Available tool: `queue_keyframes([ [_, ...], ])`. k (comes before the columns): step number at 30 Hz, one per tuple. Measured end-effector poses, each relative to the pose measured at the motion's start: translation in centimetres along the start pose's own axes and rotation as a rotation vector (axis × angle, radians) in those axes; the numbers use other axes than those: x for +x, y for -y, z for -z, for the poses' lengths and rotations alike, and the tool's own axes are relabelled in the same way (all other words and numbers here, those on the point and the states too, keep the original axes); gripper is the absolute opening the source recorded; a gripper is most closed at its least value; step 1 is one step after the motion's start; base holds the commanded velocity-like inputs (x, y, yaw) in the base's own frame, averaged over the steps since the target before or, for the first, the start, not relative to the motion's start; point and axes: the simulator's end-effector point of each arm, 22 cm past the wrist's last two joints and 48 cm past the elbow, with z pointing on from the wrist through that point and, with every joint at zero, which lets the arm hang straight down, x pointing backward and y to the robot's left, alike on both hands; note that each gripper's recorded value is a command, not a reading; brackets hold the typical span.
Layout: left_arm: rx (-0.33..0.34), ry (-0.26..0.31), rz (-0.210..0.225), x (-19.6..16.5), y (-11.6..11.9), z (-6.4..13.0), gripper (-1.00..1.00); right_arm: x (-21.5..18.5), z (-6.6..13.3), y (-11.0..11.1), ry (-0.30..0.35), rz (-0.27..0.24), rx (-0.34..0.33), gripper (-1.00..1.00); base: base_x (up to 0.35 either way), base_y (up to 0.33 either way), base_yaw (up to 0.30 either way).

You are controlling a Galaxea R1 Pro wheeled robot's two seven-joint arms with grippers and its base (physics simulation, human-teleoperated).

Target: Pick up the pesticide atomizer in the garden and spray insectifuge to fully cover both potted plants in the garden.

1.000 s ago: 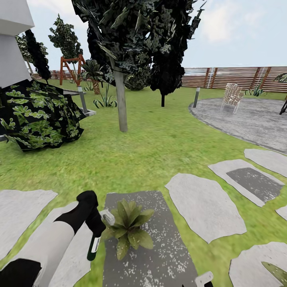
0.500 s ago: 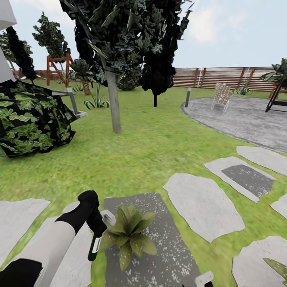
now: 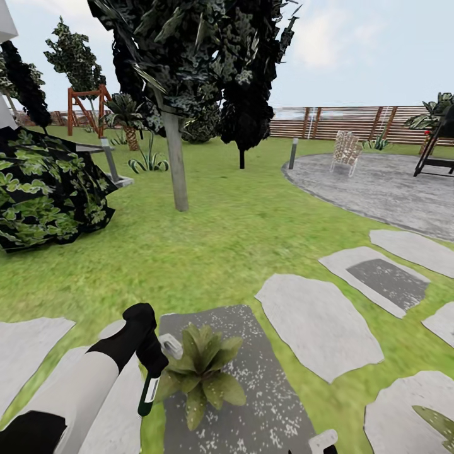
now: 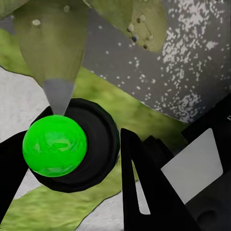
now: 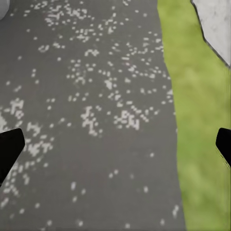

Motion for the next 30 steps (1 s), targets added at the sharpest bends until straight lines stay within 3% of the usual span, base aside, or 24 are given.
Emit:
queue_keyframes([
  [5, 0.000, 0.001, 0.001, 0.00, 0.00, 0.01, -1.00, 0.00, 0.00, 0.01, 0.000, 0.000, 0.000, 1.00, 0.264, 0.000, 0.000],
  [11, 0.002, -0.001, 0.001, 0.08, 0.01, -0.09, -1.00, -0.01, -0.02, -0.04, 0.000, 0.000, 0.000, 1.00, 0.033, 0.000, -0.027],
  [20, -0.001, -0.006, 0.000, 0.23, -0.09, -0.14, -1.00, 0.00, -0.01, 0.01, 0.000, 0.000, 0.000, 1.00, 0.001, 0.000, -0.239],
  [30, -0.001, -0.003, 0.001, 0.12, -0.14, -0.05, -1.00, 0.02, -0.03, -0.01, -0.001, 0.000, 0.000, 1.00, -0.272, 0.063, -0.016],
])
